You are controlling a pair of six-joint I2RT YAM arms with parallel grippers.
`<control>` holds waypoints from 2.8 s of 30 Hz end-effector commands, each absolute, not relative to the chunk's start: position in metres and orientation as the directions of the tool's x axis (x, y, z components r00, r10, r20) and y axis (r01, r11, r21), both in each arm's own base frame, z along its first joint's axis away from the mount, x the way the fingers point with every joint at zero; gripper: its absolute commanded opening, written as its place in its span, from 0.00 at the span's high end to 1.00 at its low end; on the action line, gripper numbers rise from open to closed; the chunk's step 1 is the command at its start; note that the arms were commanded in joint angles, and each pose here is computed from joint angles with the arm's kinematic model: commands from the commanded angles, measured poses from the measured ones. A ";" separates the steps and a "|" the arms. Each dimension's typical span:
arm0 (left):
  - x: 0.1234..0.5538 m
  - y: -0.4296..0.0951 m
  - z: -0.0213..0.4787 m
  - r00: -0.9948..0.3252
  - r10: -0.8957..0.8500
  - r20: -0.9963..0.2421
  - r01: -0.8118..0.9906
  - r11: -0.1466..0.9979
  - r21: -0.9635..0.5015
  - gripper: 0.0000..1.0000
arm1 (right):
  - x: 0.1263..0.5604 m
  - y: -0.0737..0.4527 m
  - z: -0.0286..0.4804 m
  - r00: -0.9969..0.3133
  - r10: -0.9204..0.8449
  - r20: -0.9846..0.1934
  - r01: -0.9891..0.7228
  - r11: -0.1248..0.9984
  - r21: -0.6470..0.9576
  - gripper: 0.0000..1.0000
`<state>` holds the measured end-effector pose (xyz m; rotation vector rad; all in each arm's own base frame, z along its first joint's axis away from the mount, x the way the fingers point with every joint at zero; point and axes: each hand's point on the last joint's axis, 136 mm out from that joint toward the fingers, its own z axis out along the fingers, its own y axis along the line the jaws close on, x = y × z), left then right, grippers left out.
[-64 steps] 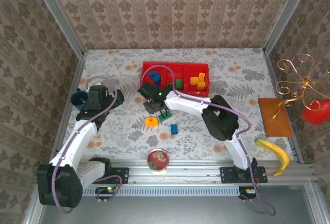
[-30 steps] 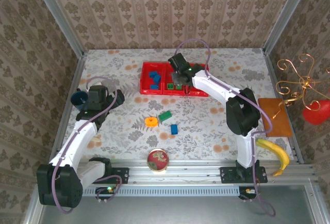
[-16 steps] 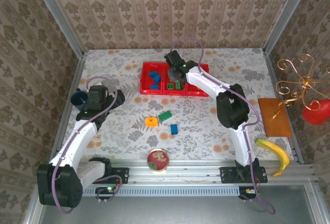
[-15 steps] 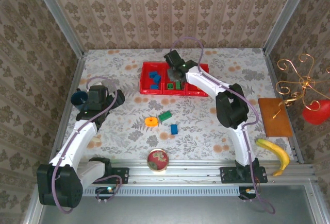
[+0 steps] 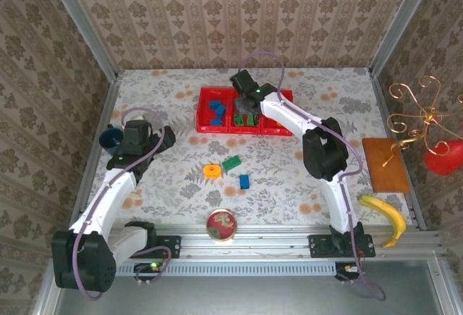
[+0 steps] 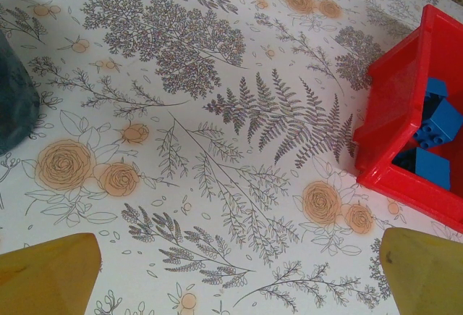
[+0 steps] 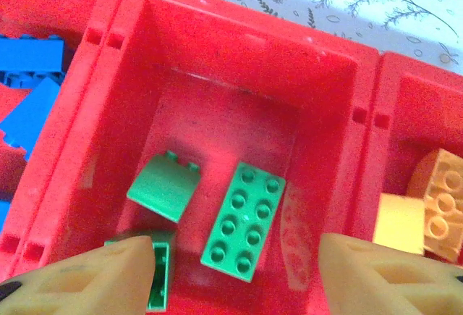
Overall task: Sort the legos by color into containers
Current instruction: Place the lego in the container, then pick up the lego from the bottom-center of the table.
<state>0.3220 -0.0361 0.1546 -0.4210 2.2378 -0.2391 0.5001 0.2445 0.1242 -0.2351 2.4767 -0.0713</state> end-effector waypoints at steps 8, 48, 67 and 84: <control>0.322 -0.035 0.162 -0.600 -0.378 -0.705 -0.217 0.925 -0.312 0.00 | 0.422 0.231 0.168 -0.776 -0.113 -0.621 -0.105 0.993 -0.050 0.32; 0.326 -0.038 0.157 -0.602 -0.396 -0.694 -0.219 0.917 -0.333 0.00 | 0.237 0.278 0.046 -0.964 -0.091 -0.252 -0.110 0.992 0.062 0.26; 0.326 -0.038 0.154 -0.606 -0.397 -0.689 -0.222 0.916 -0.333 0.00 | 0.235 0.284 0.006 -0.976 -0.114 -0.184 -0.122 0.992 0.033 0.40; 0.325 -0.037 0.154 -0.605 -0.398 -0.689 -0.225 0.916 -0.332 0.00 | 0.235 0.281 0.002 -0.976 -0.125 -0.178 -0.129 0.992 0.013 0.66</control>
